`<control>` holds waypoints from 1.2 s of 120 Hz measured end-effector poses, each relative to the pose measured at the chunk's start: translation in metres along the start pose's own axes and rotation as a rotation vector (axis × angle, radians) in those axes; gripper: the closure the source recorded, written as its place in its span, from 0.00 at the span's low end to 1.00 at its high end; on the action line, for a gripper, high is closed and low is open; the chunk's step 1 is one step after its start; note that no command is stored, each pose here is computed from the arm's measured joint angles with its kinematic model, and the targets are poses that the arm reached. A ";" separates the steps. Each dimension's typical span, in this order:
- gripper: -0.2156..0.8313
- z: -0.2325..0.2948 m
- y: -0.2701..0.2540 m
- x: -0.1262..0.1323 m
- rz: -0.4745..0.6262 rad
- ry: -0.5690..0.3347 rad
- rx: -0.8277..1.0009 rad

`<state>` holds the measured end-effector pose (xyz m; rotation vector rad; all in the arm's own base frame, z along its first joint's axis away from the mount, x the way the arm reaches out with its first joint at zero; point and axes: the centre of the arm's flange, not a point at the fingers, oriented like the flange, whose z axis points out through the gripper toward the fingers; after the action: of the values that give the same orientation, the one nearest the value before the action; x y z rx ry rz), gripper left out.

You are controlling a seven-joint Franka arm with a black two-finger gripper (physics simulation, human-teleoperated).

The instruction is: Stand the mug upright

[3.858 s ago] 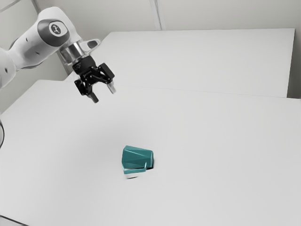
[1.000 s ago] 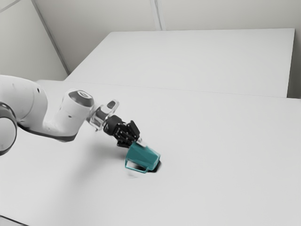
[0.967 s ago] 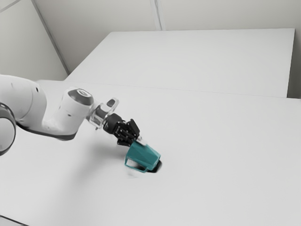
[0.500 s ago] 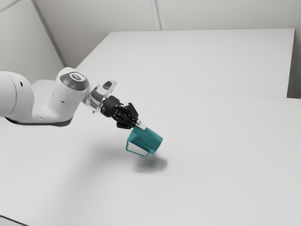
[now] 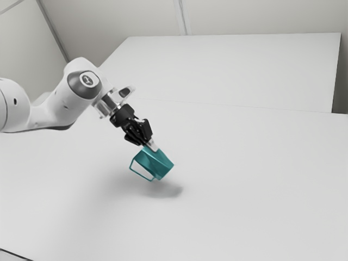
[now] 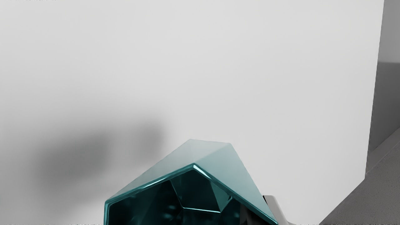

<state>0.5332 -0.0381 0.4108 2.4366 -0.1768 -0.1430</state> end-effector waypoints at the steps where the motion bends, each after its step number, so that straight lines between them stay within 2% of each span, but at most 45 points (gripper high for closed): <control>1: 0.96 -0.001 0.001 0.000 0.001 -0.001 0.004; 38: 0.96 -0.027 0.026 0.005 0.038 -0.027 0.220; 72: 0.96 -0.029 0.027 0.012 0.061 -0.055 0.439; 113: 0.96 -0.013 0.036 0.022 0.123 -0.042 0.643; 144: 0.96 0.007 0.034 0.027 0.119 -0.042 0.699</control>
<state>0.5562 -0.0726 0.4255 3.1069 -0.4524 -0.0870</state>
